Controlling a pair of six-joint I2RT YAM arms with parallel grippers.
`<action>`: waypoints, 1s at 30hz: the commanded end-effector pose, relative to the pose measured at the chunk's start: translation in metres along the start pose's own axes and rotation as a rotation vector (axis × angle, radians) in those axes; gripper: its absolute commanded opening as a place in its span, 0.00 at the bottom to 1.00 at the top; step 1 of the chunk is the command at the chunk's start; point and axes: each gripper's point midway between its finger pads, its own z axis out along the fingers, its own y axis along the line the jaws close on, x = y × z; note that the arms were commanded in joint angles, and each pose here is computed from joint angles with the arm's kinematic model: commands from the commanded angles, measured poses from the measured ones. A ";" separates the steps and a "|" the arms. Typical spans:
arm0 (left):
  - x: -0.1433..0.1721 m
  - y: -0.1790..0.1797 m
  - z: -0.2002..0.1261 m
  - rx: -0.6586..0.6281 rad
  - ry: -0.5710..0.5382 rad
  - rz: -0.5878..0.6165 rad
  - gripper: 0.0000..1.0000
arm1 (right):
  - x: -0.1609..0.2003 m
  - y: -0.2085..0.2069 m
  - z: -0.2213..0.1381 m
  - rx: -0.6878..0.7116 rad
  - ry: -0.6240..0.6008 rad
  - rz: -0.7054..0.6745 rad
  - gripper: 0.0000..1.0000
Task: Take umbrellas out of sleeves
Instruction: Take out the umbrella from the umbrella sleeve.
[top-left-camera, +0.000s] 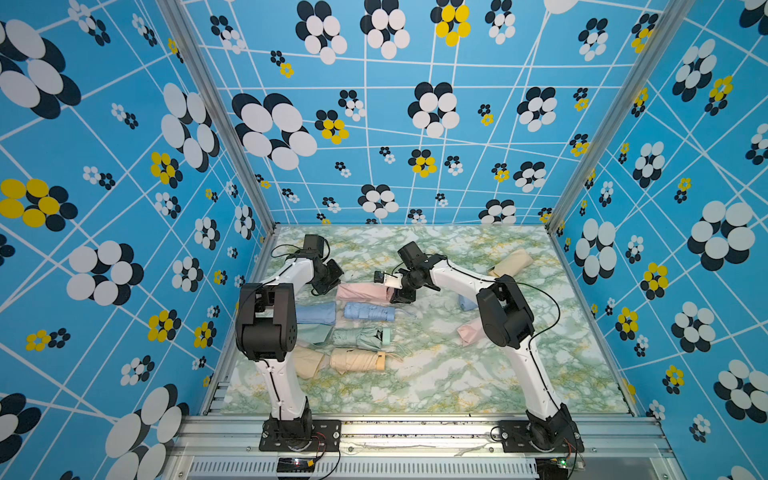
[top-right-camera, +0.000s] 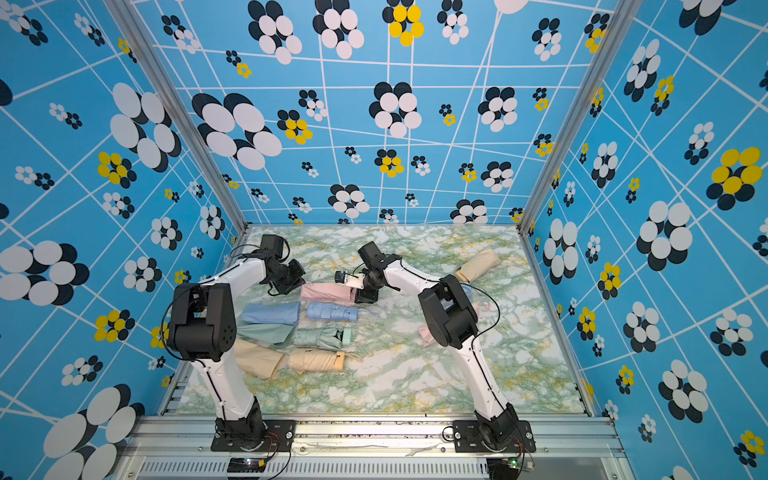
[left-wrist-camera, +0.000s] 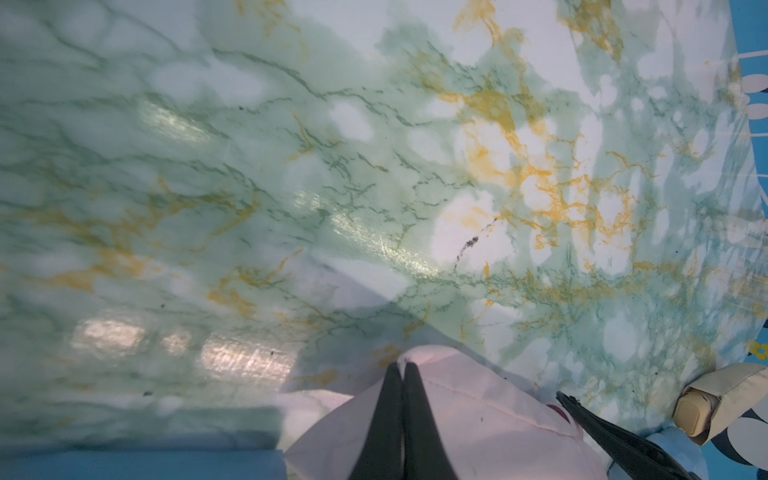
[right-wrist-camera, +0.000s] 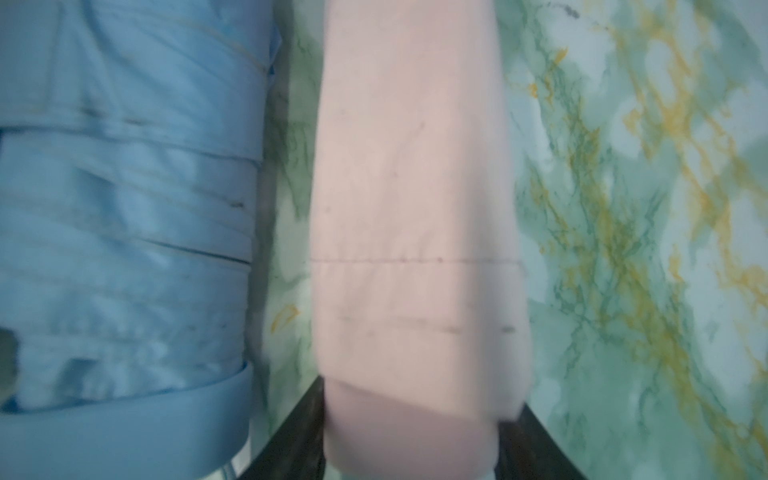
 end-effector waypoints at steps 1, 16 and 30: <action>-0.011 0.008 -0.019 -0.029 -0.051 0.014 0.00 | 0.009 0.013 -0.006 -0.038 0.040 -0.001 0.39; -0.015 0.017 -0.026 -0.062 -0.060 0.049 0.00 | 0.010 0.014 -0.006 -0.040 0.042 -0.001 0.39; -0.020 0.026 -0.030 -0.093 -0.073 0.066 0.00 | 0.010 0.014 -0.006 -0.041 0.041 -0.001 0.38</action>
